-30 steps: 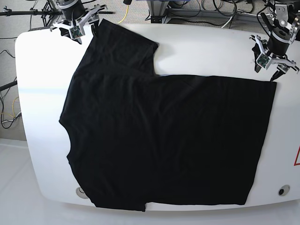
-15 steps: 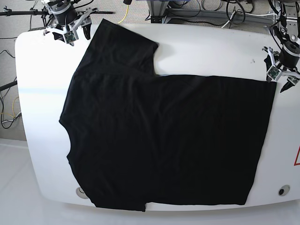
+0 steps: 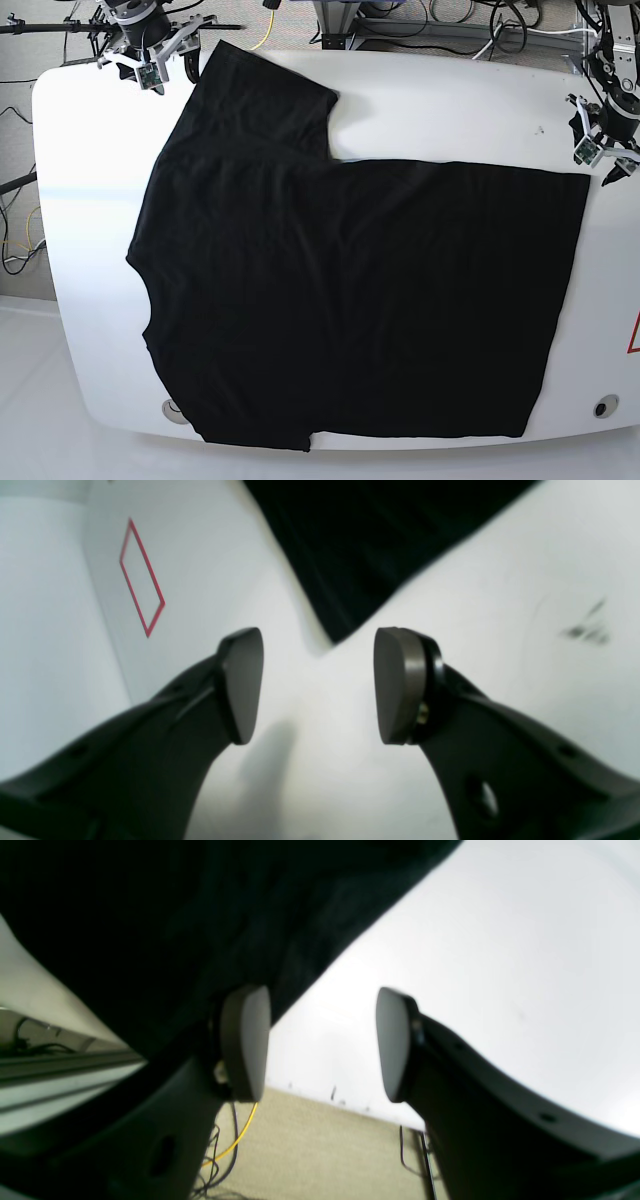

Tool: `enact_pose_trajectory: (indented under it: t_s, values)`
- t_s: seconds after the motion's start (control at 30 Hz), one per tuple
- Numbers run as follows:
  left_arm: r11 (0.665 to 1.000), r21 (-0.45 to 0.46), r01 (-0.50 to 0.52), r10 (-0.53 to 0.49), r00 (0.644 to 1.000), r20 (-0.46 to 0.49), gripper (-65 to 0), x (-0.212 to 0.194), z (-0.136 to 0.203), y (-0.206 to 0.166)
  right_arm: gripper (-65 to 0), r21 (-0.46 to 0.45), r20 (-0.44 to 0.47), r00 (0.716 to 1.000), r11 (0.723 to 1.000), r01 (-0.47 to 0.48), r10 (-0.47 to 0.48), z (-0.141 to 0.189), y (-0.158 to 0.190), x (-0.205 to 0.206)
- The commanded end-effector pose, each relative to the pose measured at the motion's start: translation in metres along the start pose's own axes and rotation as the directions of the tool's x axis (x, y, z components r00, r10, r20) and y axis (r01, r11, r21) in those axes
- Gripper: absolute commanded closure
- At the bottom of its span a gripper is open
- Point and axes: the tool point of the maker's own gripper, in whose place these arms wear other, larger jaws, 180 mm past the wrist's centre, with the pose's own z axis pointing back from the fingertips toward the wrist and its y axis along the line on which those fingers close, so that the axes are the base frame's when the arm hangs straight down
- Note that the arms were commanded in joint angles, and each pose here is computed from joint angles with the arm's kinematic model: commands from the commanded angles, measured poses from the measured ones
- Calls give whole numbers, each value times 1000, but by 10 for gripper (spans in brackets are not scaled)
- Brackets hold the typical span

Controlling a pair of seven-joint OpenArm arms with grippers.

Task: Fold the T-shirt properly
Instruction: 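Position right gripper at sleeve edge, left gripper at body corner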

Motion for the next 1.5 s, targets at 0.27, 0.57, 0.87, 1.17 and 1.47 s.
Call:
enact_pose_trajectory:
  t_s: [0.27,0.57,0.87,1.17,1.47]
  values:
    - [996,-71,49,-50,999,-16,-324,-11,-10,-11,-322,52,93,995,998,-37,32,3,11,23]
    - [986,-159,47,-46,999,9,-328,-6,-28,-44,-322,50,101,974,977,-206,200,1,20,21]
    - [986,-122,109,-103,993,53,-327,13,-42,-41,-322,10,88,879,882,-470,468,-24,24,20]
    - [990,-97,106,-102,994,48,-329,16,-41,-32,-320,30,28,908,908,-418,418,-37,23,24]
    - [985,-147,93,-89,995,35,-329,10,-40,-42,-326,102,39,928,922,-373,371,-29,46,23]
